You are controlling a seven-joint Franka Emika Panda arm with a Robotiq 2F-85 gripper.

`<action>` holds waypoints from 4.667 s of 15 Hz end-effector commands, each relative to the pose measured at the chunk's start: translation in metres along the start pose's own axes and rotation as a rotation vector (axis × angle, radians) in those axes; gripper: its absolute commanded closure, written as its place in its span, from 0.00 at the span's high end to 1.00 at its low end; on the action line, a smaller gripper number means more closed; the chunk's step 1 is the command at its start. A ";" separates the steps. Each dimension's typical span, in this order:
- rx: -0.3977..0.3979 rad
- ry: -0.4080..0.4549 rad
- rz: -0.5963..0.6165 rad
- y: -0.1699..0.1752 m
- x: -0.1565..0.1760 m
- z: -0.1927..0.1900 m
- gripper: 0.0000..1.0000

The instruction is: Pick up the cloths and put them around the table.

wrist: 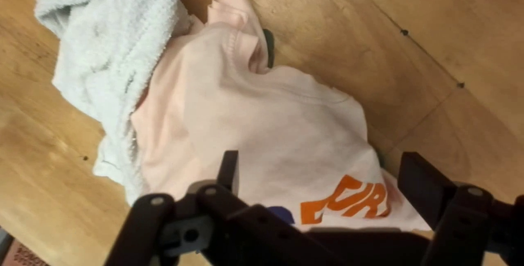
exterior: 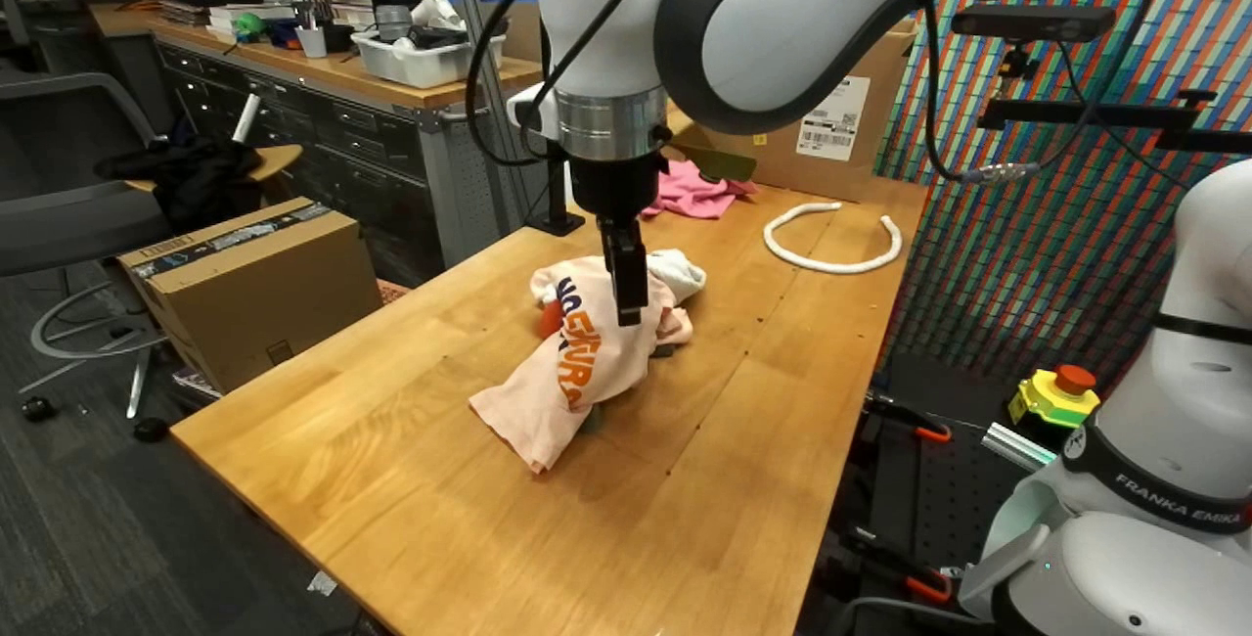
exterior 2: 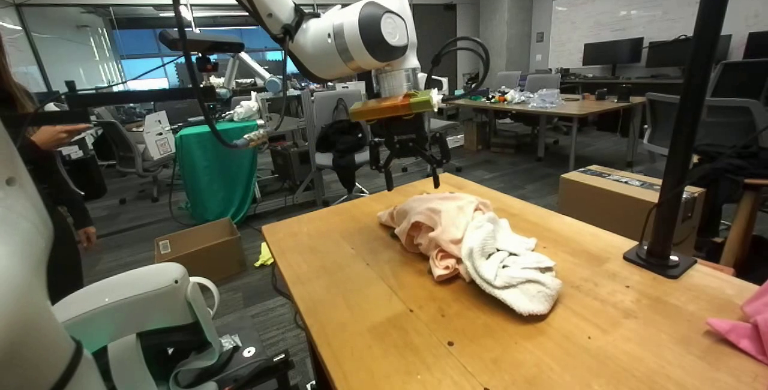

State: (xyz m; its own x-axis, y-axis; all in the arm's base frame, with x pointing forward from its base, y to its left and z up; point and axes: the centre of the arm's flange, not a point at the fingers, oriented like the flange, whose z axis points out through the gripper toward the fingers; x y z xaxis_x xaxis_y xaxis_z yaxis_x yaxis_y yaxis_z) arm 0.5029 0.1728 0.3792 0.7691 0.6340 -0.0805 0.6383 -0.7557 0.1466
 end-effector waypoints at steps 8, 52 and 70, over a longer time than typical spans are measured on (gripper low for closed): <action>-0.086 -0.058 -0.228 0.003 0.010 0.037 1.00; -0.235 0.158 -0.252 0.031 -0.010 -0.106 0.08; -0.329 0.267 -0.227 0.046 0.084 -0.173 0.07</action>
State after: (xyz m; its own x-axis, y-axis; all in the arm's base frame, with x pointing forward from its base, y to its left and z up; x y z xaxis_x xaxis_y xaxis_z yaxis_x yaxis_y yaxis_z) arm 0.5603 0.1984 0.5427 0.5469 0.8322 0.0917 0.7254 -0.5257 0.4444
